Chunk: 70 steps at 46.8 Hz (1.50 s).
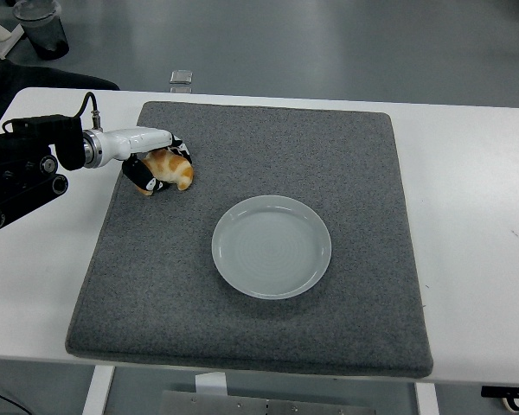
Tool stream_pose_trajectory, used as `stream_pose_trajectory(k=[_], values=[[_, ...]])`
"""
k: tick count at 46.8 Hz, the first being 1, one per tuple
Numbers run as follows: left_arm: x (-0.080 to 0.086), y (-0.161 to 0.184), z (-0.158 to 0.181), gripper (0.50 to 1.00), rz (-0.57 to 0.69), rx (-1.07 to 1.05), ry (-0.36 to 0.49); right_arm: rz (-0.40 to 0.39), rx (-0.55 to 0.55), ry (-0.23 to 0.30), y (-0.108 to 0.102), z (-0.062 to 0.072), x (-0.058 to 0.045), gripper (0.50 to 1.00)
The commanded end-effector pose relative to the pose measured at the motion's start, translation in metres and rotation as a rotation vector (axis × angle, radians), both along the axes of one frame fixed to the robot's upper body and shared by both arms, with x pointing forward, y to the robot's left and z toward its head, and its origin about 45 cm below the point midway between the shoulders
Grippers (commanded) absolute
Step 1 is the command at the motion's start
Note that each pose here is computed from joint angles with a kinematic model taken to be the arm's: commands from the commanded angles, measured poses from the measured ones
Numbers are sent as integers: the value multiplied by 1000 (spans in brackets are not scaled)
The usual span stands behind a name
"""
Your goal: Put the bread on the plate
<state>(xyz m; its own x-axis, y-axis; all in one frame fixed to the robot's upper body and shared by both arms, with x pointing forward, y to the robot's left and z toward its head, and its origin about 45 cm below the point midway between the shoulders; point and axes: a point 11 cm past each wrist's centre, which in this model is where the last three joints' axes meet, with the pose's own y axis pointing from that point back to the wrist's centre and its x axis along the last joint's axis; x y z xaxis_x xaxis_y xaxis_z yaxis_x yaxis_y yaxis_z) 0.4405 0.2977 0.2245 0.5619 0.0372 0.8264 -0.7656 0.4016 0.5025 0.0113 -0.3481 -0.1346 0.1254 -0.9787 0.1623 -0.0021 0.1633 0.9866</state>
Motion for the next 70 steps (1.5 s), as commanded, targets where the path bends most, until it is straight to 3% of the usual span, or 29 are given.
stream_pose_trajectory(k=[1,28,47,57,70], values=[[0,0,0,500,-2,3,-1,0,0,0,0,0,0,930],[2,-12,-4,500,-23,12,-21,0,0,0,0,0,0,930],[6,-20,11,500,-42,-5,-39,0,0,0,0,0,0,930],[12,-21,34,500,-55,-4,-81,0,0,0,0,0,0,930],[23,-16,94,500,-68,0,-168,1,0,0,0,0,0,930]])
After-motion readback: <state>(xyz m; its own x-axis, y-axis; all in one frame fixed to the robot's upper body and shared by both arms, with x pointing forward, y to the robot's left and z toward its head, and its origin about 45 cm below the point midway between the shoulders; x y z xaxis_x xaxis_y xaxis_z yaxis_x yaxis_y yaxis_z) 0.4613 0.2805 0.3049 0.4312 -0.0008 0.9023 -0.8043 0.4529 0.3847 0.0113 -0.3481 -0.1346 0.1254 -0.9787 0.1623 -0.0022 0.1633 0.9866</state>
